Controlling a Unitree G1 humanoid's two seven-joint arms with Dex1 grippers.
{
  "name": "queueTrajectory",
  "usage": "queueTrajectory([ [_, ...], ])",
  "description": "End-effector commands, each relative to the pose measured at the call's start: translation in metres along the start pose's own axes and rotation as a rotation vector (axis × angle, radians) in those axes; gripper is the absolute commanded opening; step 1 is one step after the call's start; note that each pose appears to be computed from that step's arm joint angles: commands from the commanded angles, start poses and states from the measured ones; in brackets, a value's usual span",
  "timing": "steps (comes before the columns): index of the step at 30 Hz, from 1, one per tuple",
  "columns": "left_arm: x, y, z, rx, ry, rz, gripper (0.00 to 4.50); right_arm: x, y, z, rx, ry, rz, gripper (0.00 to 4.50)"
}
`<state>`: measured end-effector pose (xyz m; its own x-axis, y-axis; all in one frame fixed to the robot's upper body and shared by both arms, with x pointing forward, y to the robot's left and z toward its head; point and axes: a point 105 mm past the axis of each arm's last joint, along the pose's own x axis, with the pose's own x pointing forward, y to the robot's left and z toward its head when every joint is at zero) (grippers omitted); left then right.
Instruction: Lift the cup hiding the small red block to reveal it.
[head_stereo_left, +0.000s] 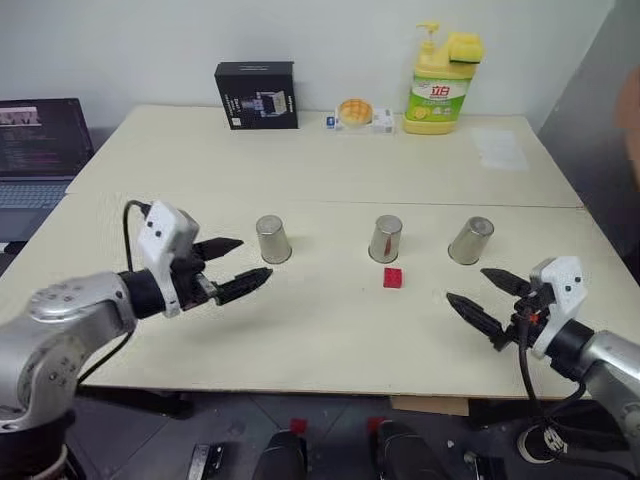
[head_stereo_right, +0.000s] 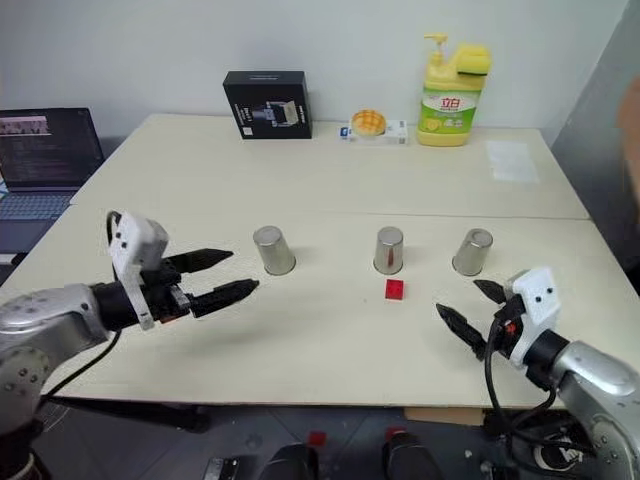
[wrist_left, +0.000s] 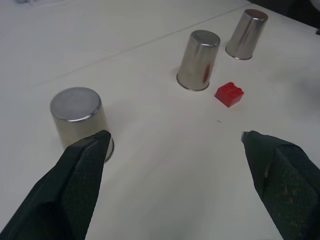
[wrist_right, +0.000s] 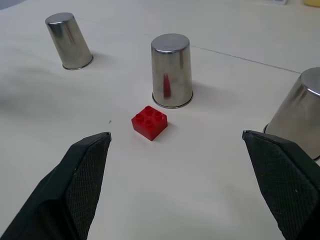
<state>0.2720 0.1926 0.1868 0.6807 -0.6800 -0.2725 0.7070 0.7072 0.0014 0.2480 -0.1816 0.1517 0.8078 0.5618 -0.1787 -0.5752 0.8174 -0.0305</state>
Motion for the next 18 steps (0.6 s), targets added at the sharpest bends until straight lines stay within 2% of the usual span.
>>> queueTrajectory([
  [1,0.001,-0.003,-0.004,0.037,0.005,-0.001,4.50,0.004,0.001,0.006,-0.014,-0.029,-0.003,4.48],
  [18,0.005,-0.016,-0.013,0.047,0.016,-0.036,4.50,0.006,0.000,-0.004,0.027,-0.026,-0.052,4.48],
])
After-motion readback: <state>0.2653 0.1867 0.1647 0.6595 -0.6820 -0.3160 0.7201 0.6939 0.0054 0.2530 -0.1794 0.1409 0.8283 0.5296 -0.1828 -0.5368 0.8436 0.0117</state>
